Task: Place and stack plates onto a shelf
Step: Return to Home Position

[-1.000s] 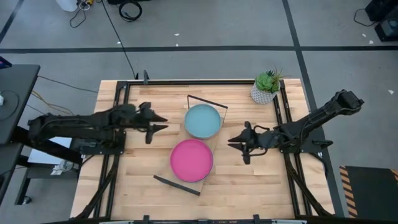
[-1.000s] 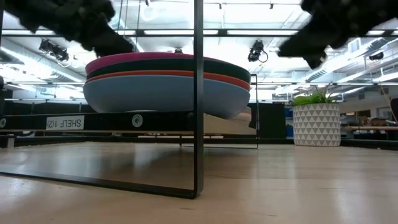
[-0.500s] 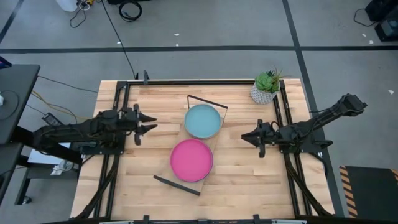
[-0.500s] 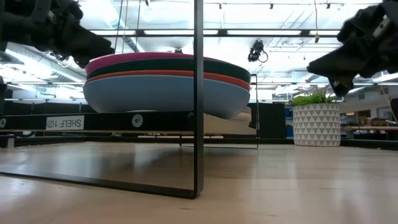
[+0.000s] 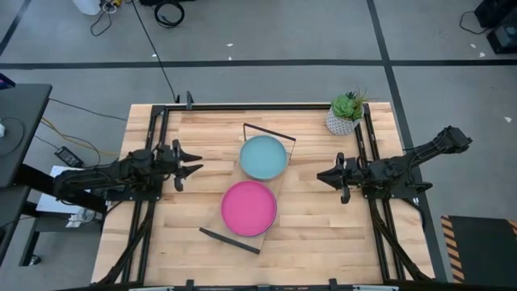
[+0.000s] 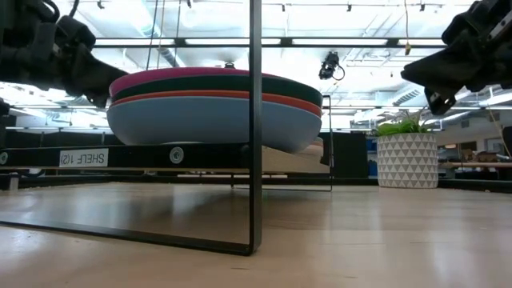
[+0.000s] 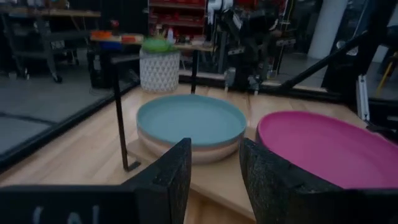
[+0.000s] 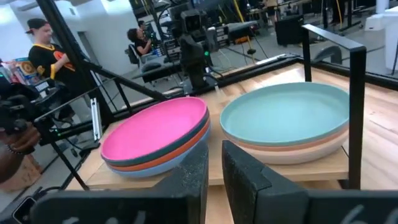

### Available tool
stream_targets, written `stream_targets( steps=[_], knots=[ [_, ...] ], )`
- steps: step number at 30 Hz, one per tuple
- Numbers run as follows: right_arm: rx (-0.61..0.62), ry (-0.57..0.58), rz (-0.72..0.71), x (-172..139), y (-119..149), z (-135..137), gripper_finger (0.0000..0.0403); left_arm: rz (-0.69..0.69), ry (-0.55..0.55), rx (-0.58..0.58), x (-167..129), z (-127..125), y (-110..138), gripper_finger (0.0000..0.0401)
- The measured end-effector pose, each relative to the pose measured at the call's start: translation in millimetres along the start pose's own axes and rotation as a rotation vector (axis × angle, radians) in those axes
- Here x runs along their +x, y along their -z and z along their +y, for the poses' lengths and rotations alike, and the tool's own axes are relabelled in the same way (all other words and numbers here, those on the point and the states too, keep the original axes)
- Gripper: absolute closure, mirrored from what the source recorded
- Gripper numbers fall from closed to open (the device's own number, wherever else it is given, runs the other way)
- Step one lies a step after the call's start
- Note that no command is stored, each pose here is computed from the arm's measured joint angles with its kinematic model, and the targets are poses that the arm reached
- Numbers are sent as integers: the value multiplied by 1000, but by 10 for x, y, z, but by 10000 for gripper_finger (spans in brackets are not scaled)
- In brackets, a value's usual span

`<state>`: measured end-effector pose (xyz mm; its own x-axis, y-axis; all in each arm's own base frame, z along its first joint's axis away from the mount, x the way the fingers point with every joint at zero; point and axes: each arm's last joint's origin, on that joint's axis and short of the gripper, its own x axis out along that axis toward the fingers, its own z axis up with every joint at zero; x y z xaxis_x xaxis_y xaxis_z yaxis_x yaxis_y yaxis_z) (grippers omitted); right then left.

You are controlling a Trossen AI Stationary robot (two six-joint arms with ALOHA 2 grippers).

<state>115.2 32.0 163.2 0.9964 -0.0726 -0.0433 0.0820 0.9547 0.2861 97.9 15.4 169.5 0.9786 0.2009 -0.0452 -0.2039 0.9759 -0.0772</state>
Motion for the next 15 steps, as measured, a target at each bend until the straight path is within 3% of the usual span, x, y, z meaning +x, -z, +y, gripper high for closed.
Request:
stream_targets(
  steps=[9,15],
  knots=[
    [-15,-45,49,1,38,6,351,-65,2,42,-8,0,-16,260],
    [-13,-46,44,2,33,8,351,-95,0,-16,-11,-1,-47,260]
  ],
)
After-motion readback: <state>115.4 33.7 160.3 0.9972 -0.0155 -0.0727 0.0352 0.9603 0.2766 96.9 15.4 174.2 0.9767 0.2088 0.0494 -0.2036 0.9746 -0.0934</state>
